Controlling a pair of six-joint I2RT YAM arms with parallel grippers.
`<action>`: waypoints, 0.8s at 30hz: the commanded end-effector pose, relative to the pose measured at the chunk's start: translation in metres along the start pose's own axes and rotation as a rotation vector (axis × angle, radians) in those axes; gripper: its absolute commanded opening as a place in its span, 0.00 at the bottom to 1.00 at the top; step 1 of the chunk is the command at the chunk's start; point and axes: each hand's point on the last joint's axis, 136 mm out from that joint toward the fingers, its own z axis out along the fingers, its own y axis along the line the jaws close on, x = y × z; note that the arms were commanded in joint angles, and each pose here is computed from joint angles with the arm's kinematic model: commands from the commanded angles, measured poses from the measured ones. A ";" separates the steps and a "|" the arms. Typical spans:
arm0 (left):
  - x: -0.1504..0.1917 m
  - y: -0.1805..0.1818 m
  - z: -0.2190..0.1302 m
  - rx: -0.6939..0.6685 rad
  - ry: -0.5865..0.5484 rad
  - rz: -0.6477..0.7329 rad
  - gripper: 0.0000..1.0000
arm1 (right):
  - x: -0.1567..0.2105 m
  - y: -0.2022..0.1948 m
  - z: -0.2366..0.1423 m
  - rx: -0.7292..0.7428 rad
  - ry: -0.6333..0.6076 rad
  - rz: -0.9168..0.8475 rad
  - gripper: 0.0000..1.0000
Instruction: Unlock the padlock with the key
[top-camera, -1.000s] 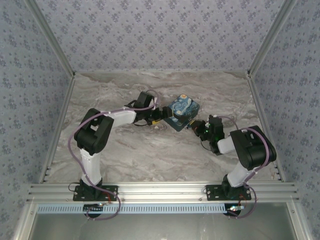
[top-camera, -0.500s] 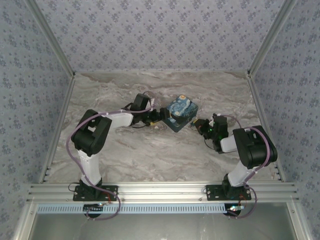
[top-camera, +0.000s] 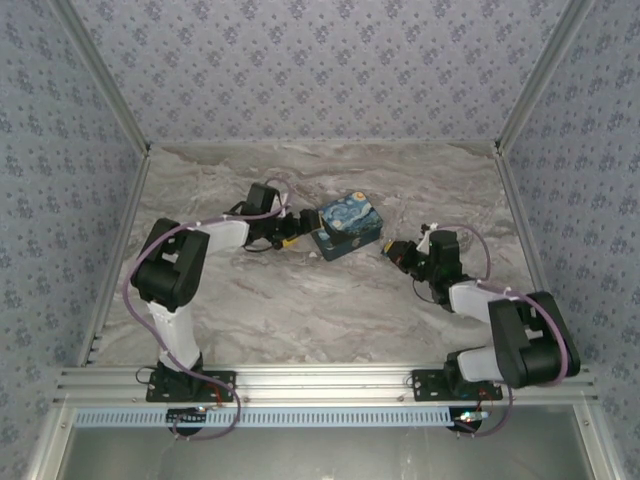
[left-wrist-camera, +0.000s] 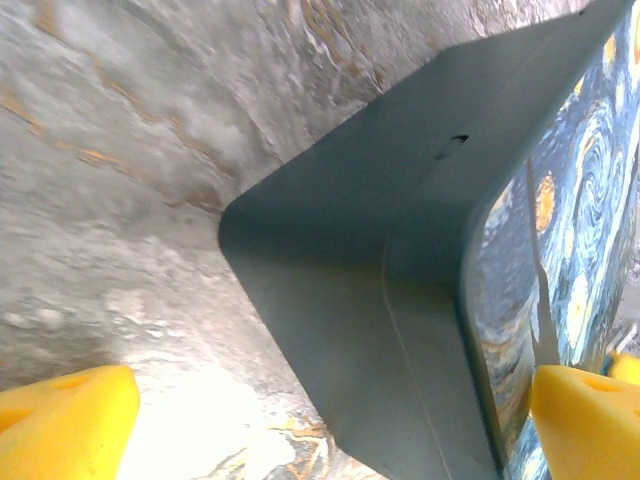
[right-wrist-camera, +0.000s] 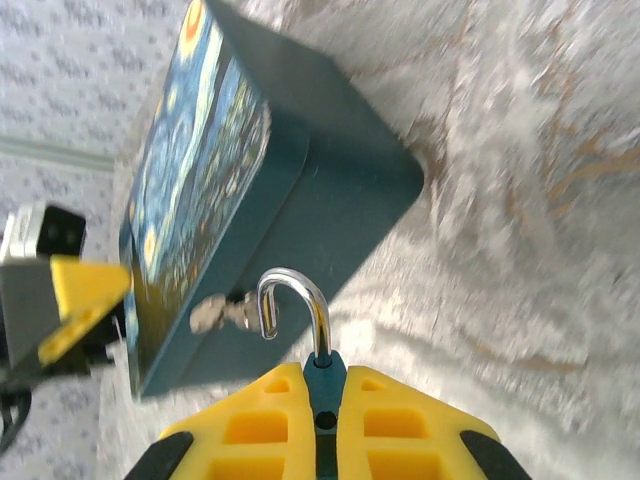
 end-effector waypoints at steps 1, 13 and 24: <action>-0.016 0.004 -0.021 -0.052 -0.049 0.020 0.99 | 0.032 0.010 -0.007 0.030 0.145 -0.110 0.09; -0.069 -0.052 -0.123 -0.067 -0.465 0.179 0.99 | 0.107 0.050 -0.008 0.003 0.399 -0.184 0.10; -0.070 -0.016 -0.165 -0.150 -0.638 0.077 0.99 | 0.144 0.027 -0.005 0.084 0.520 -0.188 0.11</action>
